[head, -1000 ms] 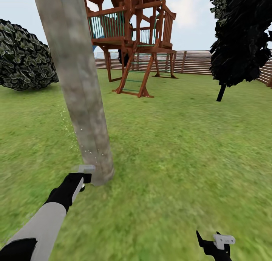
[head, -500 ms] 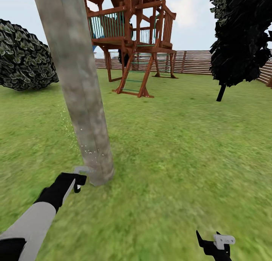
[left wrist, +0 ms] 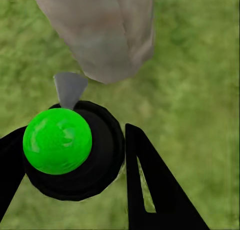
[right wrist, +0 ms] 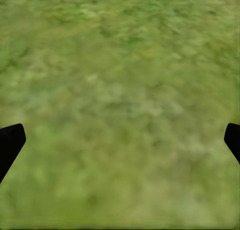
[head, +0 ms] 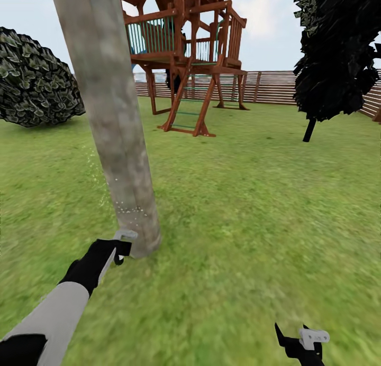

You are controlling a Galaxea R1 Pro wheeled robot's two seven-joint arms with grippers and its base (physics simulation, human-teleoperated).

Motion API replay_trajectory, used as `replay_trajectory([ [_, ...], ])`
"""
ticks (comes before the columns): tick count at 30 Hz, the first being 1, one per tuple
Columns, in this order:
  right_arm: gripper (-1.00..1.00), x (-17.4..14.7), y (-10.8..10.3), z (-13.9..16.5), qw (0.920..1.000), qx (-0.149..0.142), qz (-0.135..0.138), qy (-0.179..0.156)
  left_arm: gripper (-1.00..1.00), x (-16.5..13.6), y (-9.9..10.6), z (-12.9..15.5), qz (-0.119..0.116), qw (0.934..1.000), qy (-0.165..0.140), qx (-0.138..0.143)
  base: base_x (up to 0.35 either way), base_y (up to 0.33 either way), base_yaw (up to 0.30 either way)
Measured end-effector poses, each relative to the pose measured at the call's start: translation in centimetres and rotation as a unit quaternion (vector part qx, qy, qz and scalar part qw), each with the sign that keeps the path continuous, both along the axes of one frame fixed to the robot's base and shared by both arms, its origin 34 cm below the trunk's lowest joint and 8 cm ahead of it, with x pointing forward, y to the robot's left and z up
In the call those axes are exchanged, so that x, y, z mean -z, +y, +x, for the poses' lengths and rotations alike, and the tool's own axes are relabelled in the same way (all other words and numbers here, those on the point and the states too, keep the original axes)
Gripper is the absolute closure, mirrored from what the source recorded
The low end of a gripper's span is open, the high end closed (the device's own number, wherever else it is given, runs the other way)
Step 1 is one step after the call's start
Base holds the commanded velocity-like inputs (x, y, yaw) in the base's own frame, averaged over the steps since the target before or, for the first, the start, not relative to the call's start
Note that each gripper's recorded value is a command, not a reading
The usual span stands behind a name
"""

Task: In the garden, pick up the pesticide atomizer on the floor and spray pesticide onto both trees until each tree trunk is fully covered.

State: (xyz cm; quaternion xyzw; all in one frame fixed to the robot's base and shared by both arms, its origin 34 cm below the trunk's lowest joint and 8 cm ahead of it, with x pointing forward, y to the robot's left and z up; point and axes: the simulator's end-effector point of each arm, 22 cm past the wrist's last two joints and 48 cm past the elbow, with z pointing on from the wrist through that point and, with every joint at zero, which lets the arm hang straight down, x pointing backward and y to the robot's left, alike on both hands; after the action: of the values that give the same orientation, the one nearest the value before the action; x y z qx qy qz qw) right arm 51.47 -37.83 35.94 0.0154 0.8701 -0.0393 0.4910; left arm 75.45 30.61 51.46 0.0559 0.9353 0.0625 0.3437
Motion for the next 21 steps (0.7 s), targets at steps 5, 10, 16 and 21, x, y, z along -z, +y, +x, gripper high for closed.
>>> replay_trajectory([
  [5, -1.0, 0.0, 0.0, 0.0, 1.0, 0.0, 0.0, 0.0, 1.0, -4.3, -4.0, 2.0, -0.016, 0.9998, -0.008, 0.006, -0.005, 0.001, 0.0],
  [10, -1.0, 0.0, 0.0, 0.0, 1.0, 0.0, 0.0, 0.0, 1.0, -5.8, 2.0, 2.4, 0.007, 0.9994, -0.016, -0.03, -0.024, 0.0, 0.0],
  [16, -1.0, 0.0, 0.0, 0.0, 1.0, 0.0, 0.0, 0.0, 1.0, -6.2, 1.3, 2.7, -0.009, 0.9992, -0.02, -0.033, -0.249, -0.102, 0.107],
  [21, -1.0, 0.0, 0.1, 0.0, 1.0, 0.001, 0.001, 0.0, 1.0, -9.4, 1.5, 3.1, -0.004, 0.9987, -0.03, -0.041, -0.048, -0.031, 0.041],
])
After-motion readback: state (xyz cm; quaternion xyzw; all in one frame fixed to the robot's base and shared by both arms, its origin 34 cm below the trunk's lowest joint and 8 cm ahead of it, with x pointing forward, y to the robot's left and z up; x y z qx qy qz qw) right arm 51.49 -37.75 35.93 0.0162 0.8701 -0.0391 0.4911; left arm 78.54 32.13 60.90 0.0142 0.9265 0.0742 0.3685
